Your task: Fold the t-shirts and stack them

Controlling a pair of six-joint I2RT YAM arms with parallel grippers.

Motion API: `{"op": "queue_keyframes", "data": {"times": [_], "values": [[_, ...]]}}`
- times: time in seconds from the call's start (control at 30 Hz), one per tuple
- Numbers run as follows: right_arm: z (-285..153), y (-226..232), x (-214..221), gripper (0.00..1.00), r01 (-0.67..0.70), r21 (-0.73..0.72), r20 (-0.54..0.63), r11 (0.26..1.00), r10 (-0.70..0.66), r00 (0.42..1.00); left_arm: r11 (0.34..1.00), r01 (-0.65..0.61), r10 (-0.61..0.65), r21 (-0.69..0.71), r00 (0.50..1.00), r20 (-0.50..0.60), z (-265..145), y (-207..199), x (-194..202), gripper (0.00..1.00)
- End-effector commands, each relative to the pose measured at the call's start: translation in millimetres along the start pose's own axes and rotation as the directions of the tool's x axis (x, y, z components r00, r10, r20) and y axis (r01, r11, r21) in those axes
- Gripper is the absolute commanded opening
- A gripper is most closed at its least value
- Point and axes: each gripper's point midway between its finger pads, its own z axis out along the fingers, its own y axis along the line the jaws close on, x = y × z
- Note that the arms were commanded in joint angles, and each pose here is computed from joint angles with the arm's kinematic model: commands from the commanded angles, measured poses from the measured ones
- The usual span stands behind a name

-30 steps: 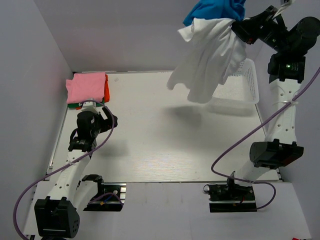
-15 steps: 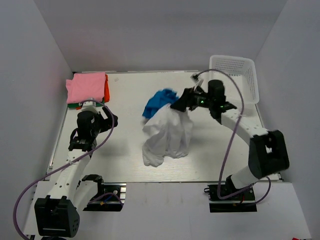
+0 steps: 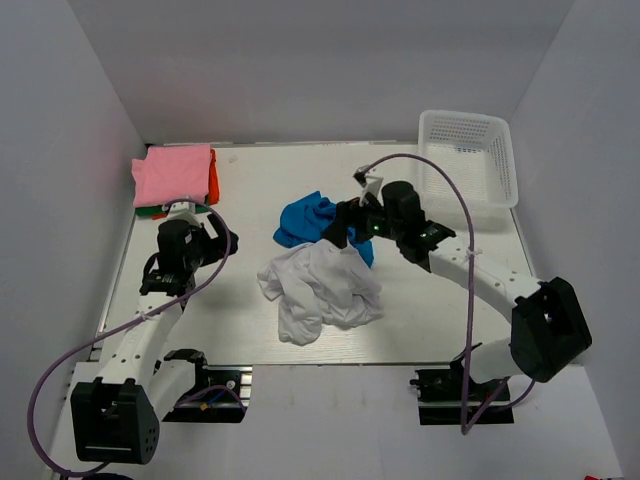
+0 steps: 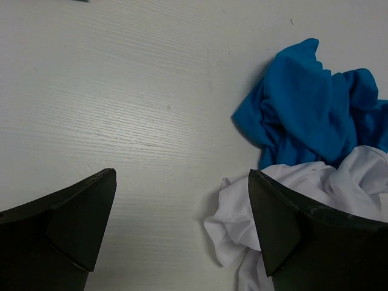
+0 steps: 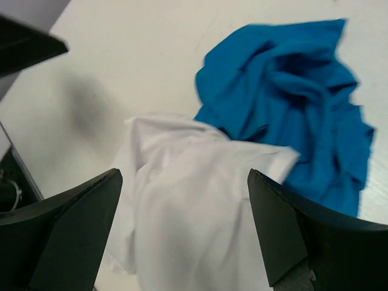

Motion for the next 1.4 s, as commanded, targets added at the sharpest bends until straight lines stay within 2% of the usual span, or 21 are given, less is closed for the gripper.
{"op": "queue_keyframes", "data": {"times": [0.0,0.03,0.13,0.33,0.53,0.67,0.7,0.77,0.83,0.87,0.9,0.97,1.0,1.07,1.1,1.17,1.23,1.27,1.37], "values": [[-3,18,26,0.9,0.125,0.057,-0.112,0.99,-0.118,0.987,1.0,0.004,-0.004,0.025,1.0,0.008,0,-6,-9,1.0],[0,36,42,0.9,0.173,0.03,-0.149,0.985,-0.166,0.975,1.0,0.004,-0.004,0.025,1.0,0.008,0,-7,-9,1.0],[-1,49,88,0.9,0.247,0.012,-0.291,0.969,-0.233,0.928,0.999,0.004,-0.004,0.034,1.0,0.004,0,-8,-8,1.0],[1,50,168,0.9,0.315,-0.038,-0.482,0.948,-0.294,0.826,1.0,0.014,-0.014,0.004,1.0,0.007,-2,-3,-8,1.0],[24,83,203,0.9,0.309,-0.159,-0.504,0.938,-0.346,0.791,1.0,0.015,-0.015,-0.018,1.0,0.004,-2,1,-6,1.0],[40,64,231,0.9,0.354,-0.077,-0.57,0.932,-0.333,0.751,1.0,0.015,-0.015,-0.018,1.0,0.004,-2,1,-6,1.0],[42,61,233,0.88,0.364,-0.047,-0.574,0.93,-0.323,0.752,1.0,0.015,-0.015,-0.018,1.0,0.004,-2,1,-6,1.0],[47,58,236,0.75,0.362,-0.022,-0.585,0.932,-0.305,0.752,1.0,0.015,-0.015,-0.023,1.0,0.016,-4,2,-9,1.0],[50,51,227,0.2,0.371,0.054,-0.57,0.927,-0.276,0.774,1.0,0.015,-0.015,-0.027,1.0,0.008,-4,3,-7,1.0],[48,49,225,0.0,0.368,0.082,-0.568,0.926,-0.26,0.781,1.0,0.015,-0.015,-0.023,1.0,0.016,-6,2,-9,1.0],[47,42,207,0.0,0.386,0.152,-0.528,0.91,-0.256,0.81,1.0,0.015,-0.015,-0.023,1.0,0.016,-6,2,-9,1.0],[45,47,194,0.0,0.378,0.149,-0.49,0.914,-0.264,0.831,0.999,0.015,-0.014,-0.029,0.999,0.029,-7,2,-11,1.0],[40,61,163,0.0,0.357,0.142,-0.407,0.923,-0.275,0.871,0.999,0.015,-0.014,-0.029,0.999,0.029,-7,2,-11,1.0],[36,66,135,0.0,0.358,0.14,-0.338,0.923,-0.295,0.894,0.999,0.015,-0.014,-0.029,0.999,0.029,-7,2,-11,1.0],[26,88,98,0.0,0.337,0.12,-0.219,0.934,-0.306,0.927,0.999,0.015,-0.014,-0.029,0.999,0.029,-7,2,-11,1.0],[19,91,61,0.0,0.313,0.146,-0.109,0.938,-0.3,0.948,0.999,0.015,-0.014,-0.029,0.999,0.029,-7,2,-11,1.0],[-4,100,10,0.0,0.254,0.178,0.066,0.951,-0.269,0.961,0.999,0.015,-0.014,-0.029,0.999,0.029,-7,2,-11,1.0],[-15,88,-22,0.0,0.199,0.254,0.163,0.947,-0.244,0.956,0.999,0.015,-0.014,-0.029,0.999,0.029,-7,2,-11,1.0],[-41,66,-82,0.0,0.161,0.391,0.284,0.906,-0.286,0.915,1.0,0.014,-0.014,-0.011,1.0,0.021,-6,-1,-10,1.0]]}}
